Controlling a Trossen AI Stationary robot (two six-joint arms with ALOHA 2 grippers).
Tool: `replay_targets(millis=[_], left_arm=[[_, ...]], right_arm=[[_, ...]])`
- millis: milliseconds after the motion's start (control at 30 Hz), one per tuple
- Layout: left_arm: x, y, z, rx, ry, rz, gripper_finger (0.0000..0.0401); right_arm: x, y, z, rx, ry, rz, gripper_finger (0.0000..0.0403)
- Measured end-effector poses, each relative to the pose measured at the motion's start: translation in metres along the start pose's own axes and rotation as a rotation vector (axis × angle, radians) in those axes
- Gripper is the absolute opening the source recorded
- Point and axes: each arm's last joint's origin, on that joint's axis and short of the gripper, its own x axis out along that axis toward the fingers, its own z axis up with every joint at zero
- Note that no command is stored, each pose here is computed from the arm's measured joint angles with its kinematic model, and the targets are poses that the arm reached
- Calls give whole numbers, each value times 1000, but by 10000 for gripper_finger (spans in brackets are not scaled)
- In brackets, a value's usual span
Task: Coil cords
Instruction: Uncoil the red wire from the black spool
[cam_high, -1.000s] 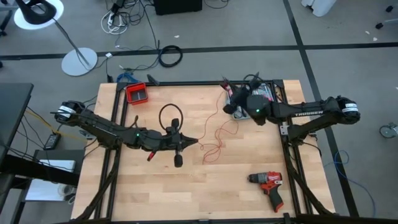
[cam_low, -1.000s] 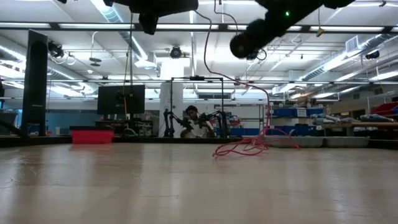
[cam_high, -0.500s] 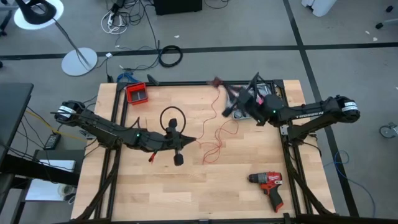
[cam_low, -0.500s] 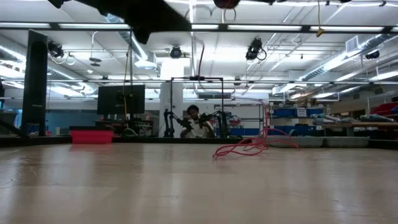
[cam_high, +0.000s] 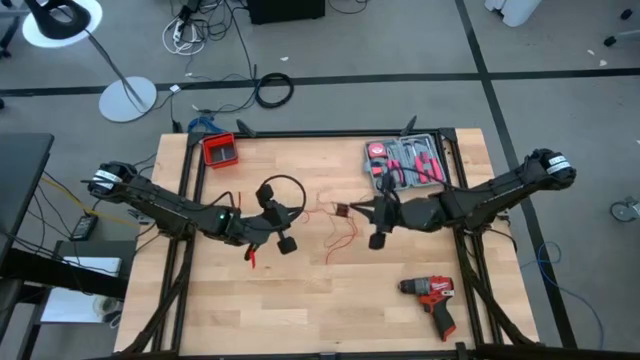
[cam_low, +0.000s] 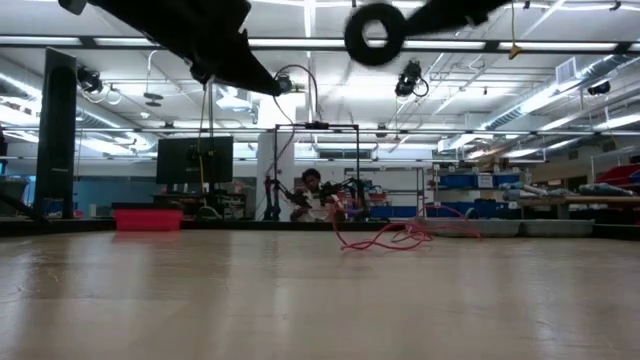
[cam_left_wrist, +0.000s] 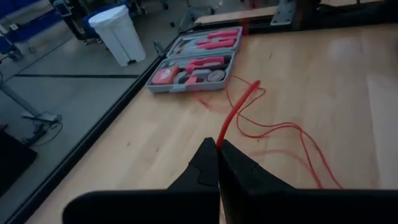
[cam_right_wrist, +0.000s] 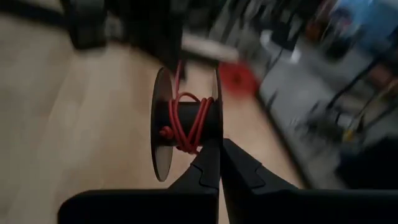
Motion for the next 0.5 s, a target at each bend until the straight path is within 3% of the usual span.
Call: replay_targets(millis=[233,500], left_arm=[[-3,0,27,47,-46,-4,0],[-11,4,57,137,-18,26,0]], right_arm=[[-5,3,-30,51,271,21,0],[-8,7,-40,-18,369,186,0]])
